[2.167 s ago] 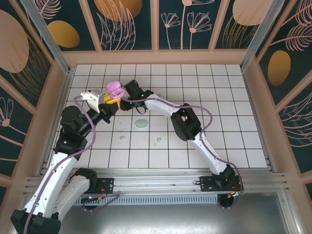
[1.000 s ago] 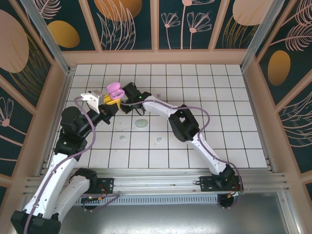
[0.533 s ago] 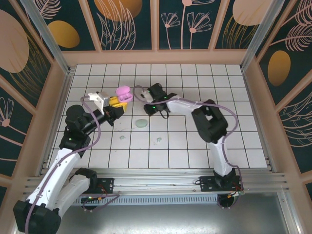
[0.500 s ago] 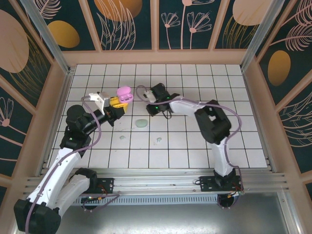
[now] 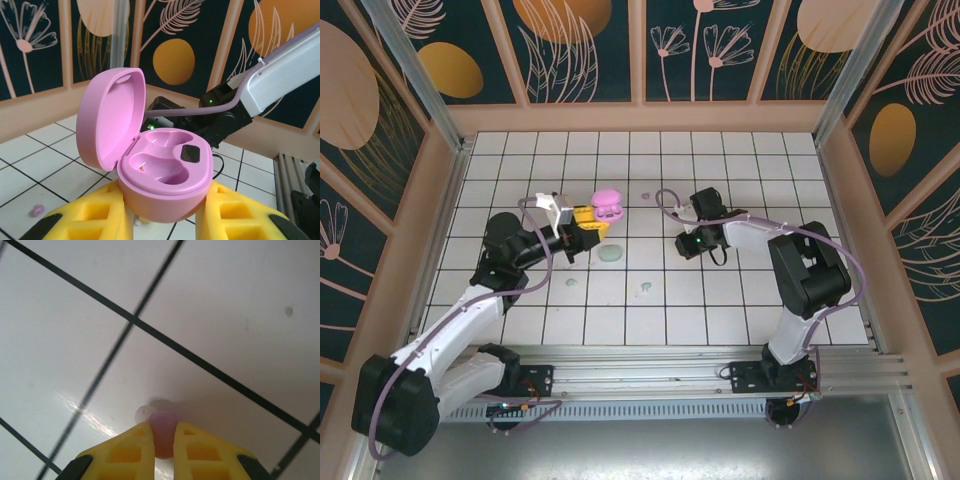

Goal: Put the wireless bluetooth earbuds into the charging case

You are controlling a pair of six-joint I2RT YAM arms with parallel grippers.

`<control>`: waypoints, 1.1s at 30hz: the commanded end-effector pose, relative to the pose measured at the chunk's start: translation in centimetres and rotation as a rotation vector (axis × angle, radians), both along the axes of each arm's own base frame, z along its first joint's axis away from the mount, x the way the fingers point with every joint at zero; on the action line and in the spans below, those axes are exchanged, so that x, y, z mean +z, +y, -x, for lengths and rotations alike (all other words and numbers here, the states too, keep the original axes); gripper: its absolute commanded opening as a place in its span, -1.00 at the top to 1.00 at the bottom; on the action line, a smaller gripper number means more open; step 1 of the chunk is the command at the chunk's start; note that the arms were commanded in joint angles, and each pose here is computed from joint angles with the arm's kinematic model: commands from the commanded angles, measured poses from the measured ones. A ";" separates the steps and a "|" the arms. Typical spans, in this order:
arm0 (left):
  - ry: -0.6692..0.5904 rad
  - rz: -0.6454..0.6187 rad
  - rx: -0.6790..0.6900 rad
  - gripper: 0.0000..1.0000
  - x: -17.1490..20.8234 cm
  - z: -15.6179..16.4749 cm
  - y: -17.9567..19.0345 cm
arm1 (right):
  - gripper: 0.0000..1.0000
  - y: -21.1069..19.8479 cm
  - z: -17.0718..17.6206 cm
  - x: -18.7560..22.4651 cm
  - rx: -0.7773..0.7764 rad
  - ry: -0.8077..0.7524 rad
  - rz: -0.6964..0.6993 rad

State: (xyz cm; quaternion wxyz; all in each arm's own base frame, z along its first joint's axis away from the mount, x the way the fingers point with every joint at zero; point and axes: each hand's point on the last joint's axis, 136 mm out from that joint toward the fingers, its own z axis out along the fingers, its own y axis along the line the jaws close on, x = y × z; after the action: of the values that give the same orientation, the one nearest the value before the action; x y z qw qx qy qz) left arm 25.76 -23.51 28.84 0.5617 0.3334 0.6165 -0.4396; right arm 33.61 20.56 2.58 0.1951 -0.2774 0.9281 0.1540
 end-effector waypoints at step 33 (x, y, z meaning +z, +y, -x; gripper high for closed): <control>-0.049 -0.045 0.034 0.93 -1.9 -0.7 -0.5 | 0.60 -1.0 2.8 5.3 -0.579 0.110 -0.374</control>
State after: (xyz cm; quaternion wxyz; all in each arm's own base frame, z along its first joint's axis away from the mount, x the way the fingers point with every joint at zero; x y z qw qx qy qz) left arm 26.78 -24.08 26.49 0.5657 0.3394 0.6262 -0.4154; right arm 30.79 19.22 7.63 0.2328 -0.0276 0.9422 0.2395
